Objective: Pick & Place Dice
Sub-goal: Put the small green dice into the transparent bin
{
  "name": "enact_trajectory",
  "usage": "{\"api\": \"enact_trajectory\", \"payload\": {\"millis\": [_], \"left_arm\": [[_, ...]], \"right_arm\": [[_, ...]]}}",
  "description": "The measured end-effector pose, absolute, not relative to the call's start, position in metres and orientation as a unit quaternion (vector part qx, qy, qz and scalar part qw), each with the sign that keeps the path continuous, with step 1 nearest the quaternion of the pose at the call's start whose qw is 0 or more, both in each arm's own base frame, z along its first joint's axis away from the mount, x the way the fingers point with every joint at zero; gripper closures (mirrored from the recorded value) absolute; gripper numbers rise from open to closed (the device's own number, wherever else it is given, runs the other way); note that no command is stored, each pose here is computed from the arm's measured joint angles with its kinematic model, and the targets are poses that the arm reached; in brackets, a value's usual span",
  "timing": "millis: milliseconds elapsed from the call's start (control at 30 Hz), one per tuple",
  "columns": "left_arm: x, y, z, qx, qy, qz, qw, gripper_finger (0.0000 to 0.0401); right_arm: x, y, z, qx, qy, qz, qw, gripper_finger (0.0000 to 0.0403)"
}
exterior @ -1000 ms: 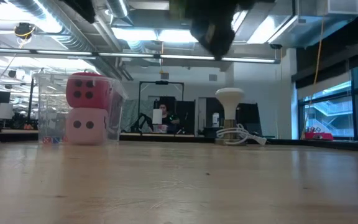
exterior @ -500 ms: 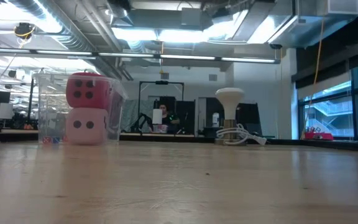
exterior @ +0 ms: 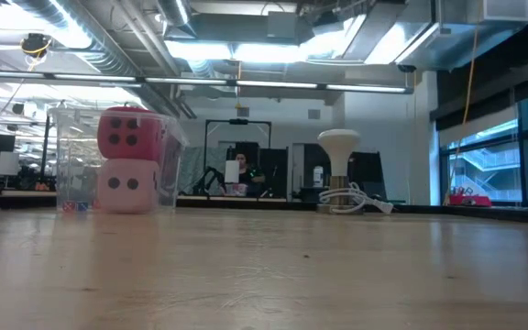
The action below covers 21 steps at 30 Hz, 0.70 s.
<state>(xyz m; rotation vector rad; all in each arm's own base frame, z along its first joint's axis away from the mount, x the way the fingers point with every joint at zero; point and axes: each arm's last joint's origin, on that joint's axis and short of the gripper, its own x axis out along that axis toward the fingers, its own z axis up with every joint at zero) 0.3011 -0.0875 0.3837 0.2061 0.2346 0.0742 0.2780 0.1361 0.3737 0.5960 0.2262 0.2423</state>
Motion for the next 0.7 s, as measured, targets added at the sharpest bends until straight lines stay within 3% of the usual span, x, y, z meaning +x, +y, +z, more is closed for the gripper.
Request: {"api": "enact_trajectory", "payload": {"millis": [367,700], "left_arm": [[0.319,-0.1,0.381,0.15,0.062,0.02,0.987,0.0132],[0.309,-0.121,0.396,0.211,-0.004,0.005,0.977,0.0124]], "right_arm": [[0.28,0.135,0.372,0.317,0.1,0.077,0.94,0.0353],[0.281,0.133,0.372,0.316,0.099,0.065,0.941,0.0353]]}}
